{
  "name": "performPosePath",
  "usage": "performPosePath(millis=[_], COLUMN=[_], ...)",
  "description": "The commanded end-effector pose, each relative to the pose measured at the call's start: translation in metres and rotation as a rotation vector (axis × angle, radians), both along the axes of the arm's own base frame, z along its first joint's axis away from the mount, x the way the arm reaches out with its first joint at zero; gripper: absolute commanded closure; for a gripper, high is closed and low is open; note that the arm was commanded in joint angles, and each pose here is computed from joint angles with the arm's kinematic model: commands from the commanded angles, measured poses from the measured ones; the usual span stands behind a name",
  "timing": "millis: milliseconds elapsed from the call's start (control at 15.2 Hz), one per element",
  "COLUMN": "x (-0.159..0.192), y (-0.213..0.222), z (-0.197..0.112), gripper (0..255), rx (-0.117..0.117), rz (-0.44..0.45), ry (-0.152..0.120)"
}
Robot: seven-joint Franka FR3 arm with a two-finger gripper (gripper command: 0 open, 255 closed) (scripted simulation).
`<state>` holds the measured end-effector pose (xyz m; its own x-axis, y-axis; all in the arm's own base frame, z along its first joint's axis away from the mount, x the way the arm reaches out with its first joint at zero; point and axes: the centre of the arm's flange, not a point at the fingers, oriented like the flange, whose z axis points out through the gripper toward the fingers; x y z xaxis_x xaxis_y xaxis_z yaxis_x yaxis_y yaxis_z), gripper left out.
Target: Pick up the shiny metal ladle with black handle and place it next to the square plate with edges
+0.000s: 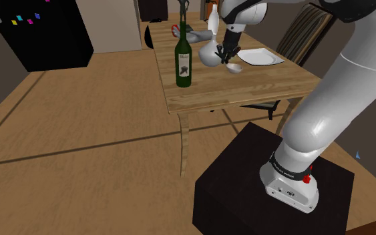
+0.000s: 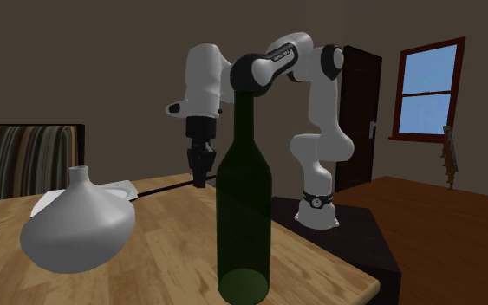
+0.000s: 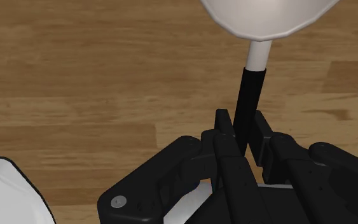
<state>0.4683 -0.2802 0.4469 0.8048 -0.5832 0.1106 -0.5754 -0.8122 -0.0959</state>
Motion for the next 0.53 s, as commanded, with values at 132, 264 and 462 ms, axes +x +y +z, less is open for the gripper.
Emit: performPosePath(millis=[132,264,462], x=[-0.037,-0.055,-0.083], y=[-0.037,-0.055,-0.083], z=[-0.003,-0.003,-0.002], gripper=[255,255,255], rx=[0.0,0.0,0.0], rz=[0.001,0.001,0.001], ry=[0.0,0.0,0.0])
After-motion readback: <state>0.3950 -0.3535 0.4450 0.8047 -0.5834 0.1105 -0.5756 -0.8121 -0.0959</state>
